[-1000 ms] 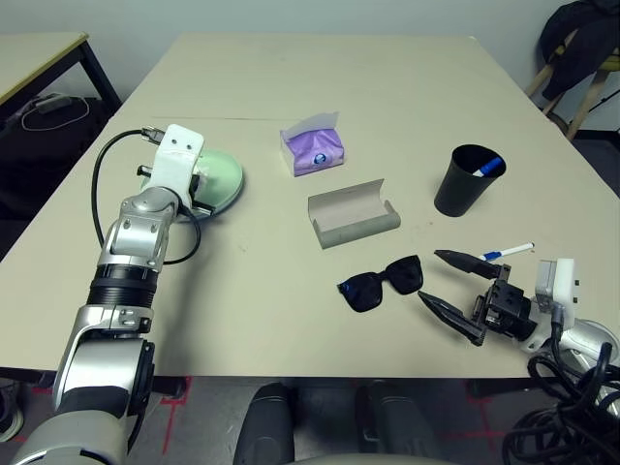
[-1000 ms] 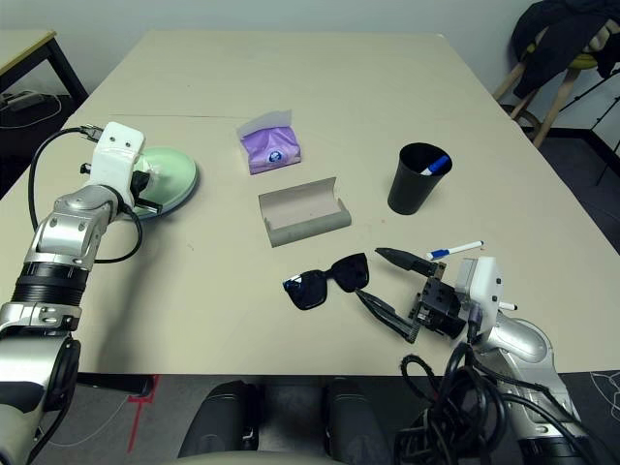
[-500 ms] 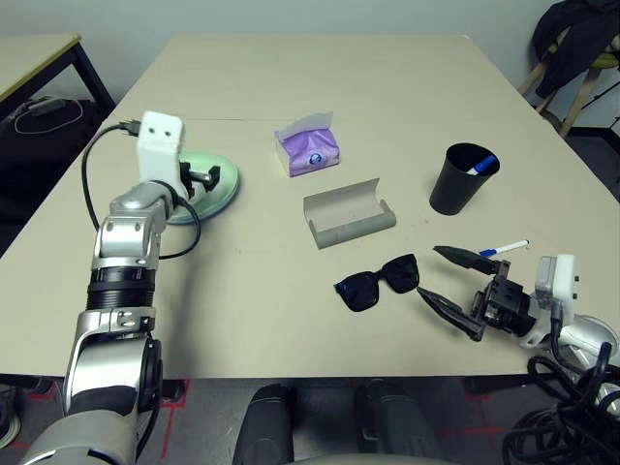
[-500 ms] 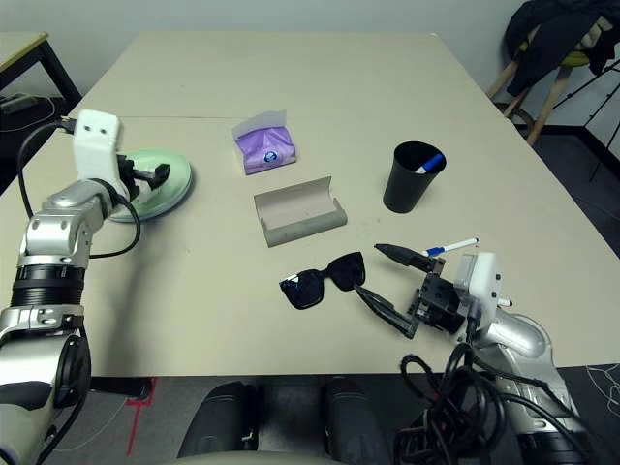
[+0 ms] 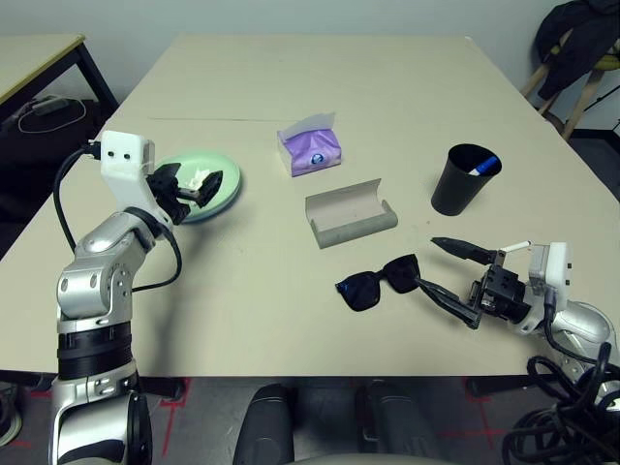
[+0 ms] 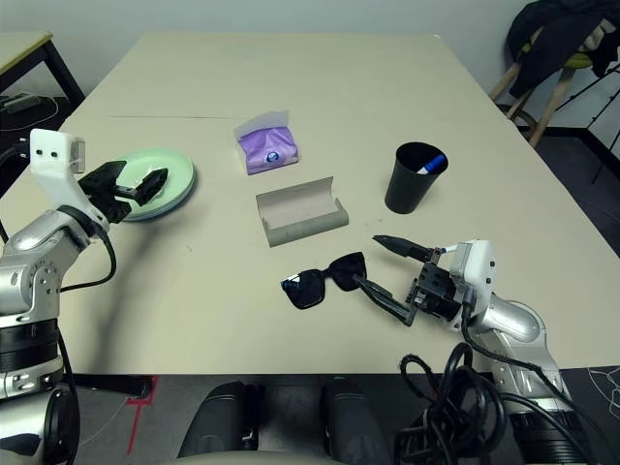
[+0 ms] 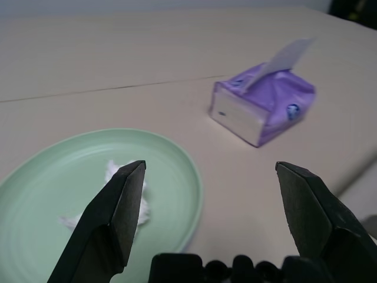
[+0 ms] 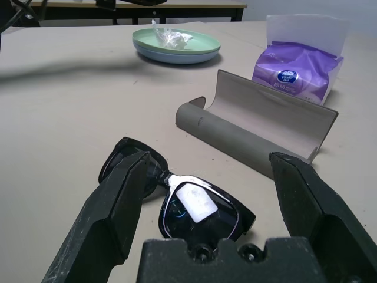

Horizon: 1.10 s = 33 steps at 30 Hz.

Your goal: Organize and tidy the items on the table.

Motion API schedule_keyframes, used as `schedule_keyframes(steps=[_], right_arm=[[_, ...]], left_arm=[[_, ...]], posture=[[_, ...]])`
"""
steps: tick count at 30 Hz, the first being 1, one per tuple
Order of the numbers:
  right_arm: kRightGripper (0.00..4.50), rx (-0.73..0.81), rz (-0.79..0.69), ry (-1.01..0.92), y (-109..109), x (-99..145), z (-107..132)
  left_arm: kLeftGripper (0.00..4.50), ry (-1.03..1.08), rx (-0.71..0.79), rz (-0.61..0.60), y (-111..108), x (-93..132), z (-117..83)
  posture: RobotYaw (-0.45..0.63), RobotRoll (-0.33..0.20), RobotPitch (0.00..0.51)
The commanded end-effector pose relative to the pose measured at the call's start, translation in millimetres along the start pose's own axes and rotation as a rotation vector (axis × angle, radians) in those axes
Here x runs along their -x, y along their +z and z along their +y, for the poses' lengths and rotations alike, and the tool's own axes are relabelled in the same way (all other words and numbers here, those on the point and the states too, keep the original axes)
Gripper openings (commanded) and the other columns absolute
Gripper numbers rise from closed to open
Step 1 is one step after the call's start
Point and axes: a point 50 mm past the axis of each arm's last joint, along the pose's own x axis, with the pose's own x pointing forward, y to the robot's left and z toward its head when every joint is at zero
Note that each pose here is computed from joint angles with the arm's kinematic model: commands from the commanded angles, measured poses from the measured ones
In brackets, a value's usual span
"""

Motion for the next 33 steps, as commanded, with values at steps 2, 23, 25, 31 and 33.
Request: schedule_keyframes(steps=[2, 23, 25, 31, 33], right_arm=[[4.5, 0.006, 0.013, 0.014, -4, -1, -3], [4.5, 0.029, 0.066, 0.037, 0, -8, -23], [4.5, 0.03, 0.072, 0.036, 1, -8, -25], [4.5, 0.029, 0.133, 0.037, 4, -11, -32], [4.5, 0.03, 0.143, 0.038, 5, -11, -34]], left_arm=[[4.46, -0.097, -0.016, -0.004, 2, 13, -5], [4.46, -0.533, -0.16, 0.031, -29, 45, -34], [4.46, -0.563, -0.177, 0.037, -31, 45, -36], [4.46, -0.646, -0.225, 0.052, -35, 46, -39], [4.46, -0.664, -0.23, 0.054, -35, 47, -39]], posture=[[0.08, 0.0, 0.081], [0.09, 0.0, 0.077], [0.09, 0.0, 0.076], [0.08, 0.0, 0.079], [0.08, 0.0, 0.079]])
